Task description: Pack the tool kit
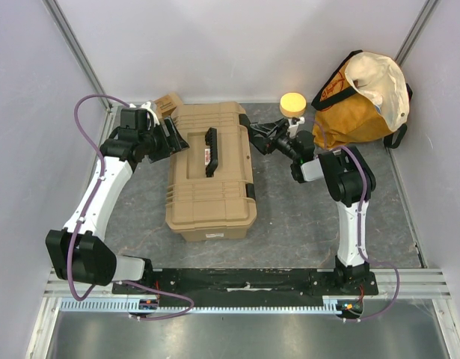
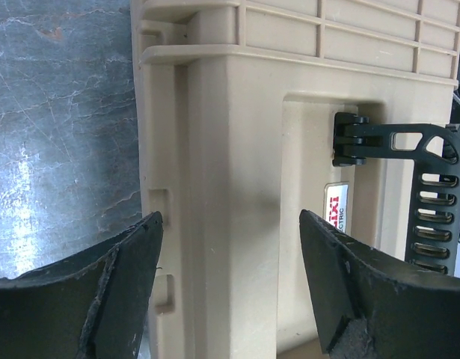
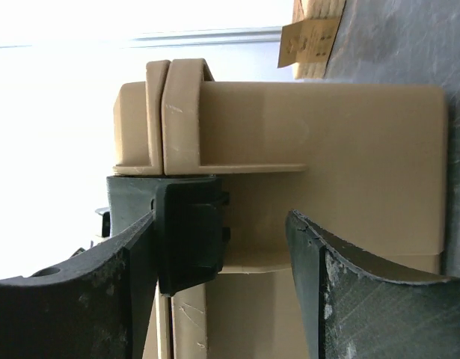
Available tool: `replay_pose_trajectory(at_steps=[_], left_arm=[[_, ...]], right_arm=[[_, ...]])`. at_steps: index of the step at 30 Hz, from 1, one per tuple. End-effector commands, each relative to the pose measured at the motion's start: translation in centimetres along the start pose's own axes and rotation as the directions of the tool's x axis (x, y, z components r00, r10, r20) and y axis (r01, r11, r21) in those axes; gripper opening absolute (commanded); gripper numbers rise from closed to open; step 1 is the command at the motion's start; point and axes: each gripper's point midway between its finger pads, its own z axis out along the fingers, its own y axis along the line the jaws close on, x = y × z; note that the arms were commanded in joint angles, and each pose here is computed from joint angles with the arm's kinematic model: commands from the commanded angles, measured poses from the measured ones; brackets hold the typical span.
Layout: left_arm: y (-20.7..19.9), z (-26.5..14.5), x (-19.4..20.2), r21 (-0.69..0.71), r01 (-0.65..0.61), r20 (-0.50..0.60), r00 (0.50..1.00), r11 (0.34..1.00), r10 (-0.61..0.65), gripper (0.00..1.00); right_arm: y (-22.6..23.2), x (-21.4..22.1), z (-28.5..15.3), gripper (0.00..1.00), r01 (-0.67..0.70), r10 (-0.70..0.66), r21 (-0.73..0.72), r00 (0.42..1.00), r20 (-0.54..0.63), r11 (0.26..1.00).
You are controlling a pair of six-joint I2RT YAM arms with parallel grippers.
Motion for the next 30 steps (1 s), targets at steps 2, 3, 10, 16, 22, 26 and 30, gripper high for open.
replay_pose_trajectory(at_steps=[2,3,10,16,22,26,30], left_arm=[[-1.5,-0.6,-1.8,0.053,0.005,0.047,0.999,0.999,-0.007,0.79],[-1.6,-0.6,-1.8,0.054,0.003,0.048,0.999,0.999,-0.006,0.79],[-1.5,-0.5,-1.8,0.052,0.004,0.046,0.999,0.999,-0.006,0.79],[-1.4,-0.5,-1.6,0.053,0.001,0.041,0.999,0.999,-0.003,0.79],[-1.2,-0.6,-1.4,0.045,-0.013,0.045,0.999,0.999,0.011,0.78],[-1.0,-0.7,-1.3,0.042,-0.013,0.045,0.999,0.999,0.012,0.78],[-0.9,-0.6,-1.1,0.040,-0.011,0.039,0.999,0.999,0.010,0.78]], right_arm=[[5.1,1.2,0.0,0.72,-0.024,0.015,-0.216,0.999,-0.046,0.976],[5.1,1.3,0.0,0.72,-0.018,0.008,-0.210,0.999,-0.045,0.978],[4.4,2.0,0.5,0.78,0.070,-0.078,-0.143,0.995,-0.056,0.987],[2.3,2.4,1.0,0.83,0.182,-0.182,-0.007,0.980,-0.077,0.983],[-0.8,2.5,0.7,0.84,0.294,-0.279,0.176,0.954,-0.104,0.939],[-3.5,2.6,0.2,0.82,0.311,-0.287,0.279,0.950,-0.126,0.908],[-5.5,2.7,-0.7,0.81,0.299,-0.274,0.336,0.954,-0.122,0.893]])
